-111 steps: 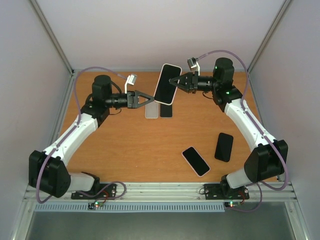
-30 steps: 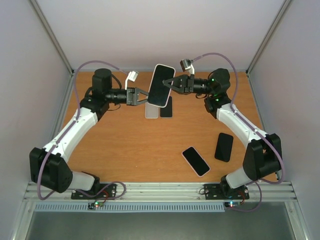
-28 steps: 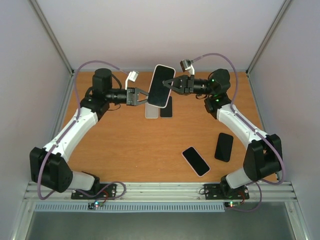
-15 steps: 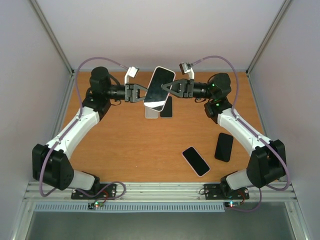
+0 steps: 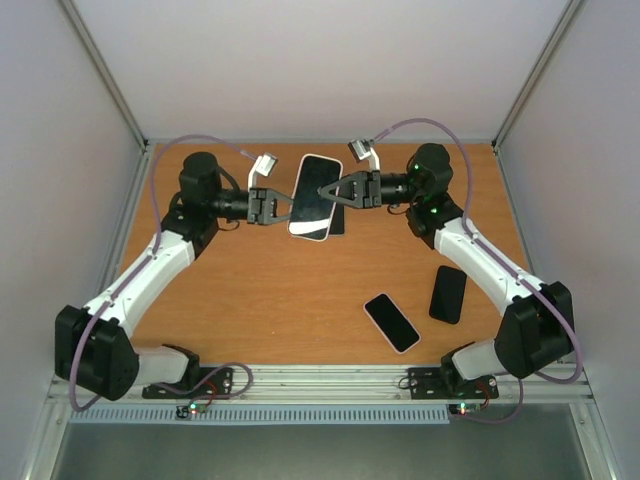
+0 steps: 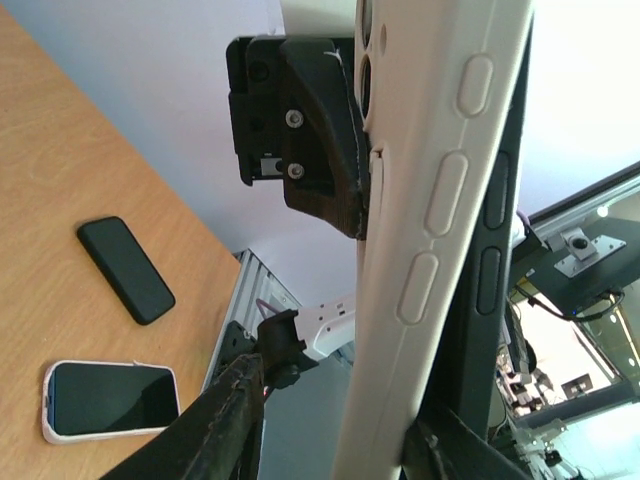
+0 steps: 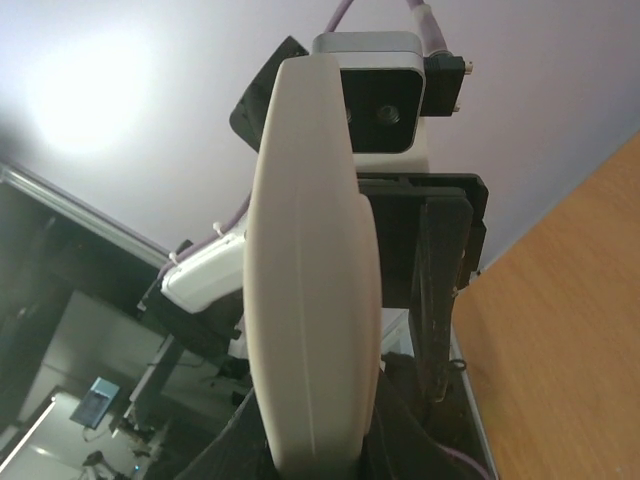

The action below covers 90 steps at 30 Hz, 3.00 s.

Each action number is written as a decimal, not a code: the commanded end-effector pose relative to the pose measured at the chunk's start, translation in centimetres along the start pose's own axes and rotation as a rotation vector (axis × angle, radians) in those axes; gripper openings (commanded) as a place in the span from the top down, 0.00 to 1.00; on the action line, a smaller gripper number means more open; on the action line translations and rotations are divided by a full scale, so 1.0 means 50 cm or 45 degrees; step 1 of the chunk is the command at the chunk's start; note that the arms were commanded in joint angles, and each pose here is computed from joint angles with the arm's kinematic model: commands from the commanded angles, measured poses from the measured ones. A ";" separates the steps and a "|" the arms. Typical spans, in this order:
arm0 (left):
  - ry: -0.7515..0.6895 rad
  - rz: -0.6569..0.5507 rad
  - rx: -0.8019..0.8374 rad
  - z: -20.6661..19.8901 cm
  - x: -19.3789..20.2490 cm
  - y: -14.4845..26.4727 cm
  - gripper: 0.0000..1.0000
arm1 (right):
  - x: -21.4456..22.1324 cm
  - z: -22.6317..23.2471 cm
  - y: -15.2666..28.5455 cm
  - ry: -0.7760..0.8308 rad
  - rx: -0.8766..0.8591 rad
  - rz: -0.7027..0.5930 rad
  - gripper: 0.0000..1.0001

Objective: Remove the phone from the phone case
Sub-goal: Remove the phone case from the phone.

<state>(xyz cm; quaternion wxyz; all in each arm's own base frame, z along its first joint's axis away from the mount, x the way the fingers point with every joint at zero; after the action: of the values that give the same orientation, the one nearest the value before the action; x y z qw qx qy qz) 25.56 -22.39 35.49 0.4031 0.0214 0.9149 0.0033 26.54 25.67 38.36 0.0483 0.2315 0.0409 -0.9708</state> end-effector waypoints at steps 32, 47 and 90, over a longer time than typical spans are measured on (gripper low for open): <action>0.084 -0.144 -0.026 0.015 -0.043 -0.015 1.00 | -0.030 0.002 0.035 -0.052 -0.058 0.162 0.63; 0.167 -0.195 -0.091 0.045 -0.022 0.010 1.00 | -0.054 -0.024 0.080 -0.061 0.157 -0.047 0.41; 0.987 -0.396 -0.534 0.252 0.006 0.062 1.00 | 0.008 -0.096 -0.085 1.189 1.369 0.324 0.48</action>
<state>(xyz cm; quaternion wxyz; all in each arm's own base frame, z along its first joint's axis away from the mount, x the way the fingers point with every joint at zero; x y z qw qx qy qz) 34.04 -19.37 24.50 -0.0083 -0.1898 0.9673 0.1680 27.29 29.28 34.98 0.0142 0.5846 -0.4255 -0.6907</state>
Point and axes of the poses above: each gripper's point midway between its finger pads, its own y axis back along the fingers, its own z axis along the line the jaws close on, x = y × z, the point moved 4 cm from there along y, back along the fingers, and after that the axes turned 11 degrees about -y, right-handed, at the moved point
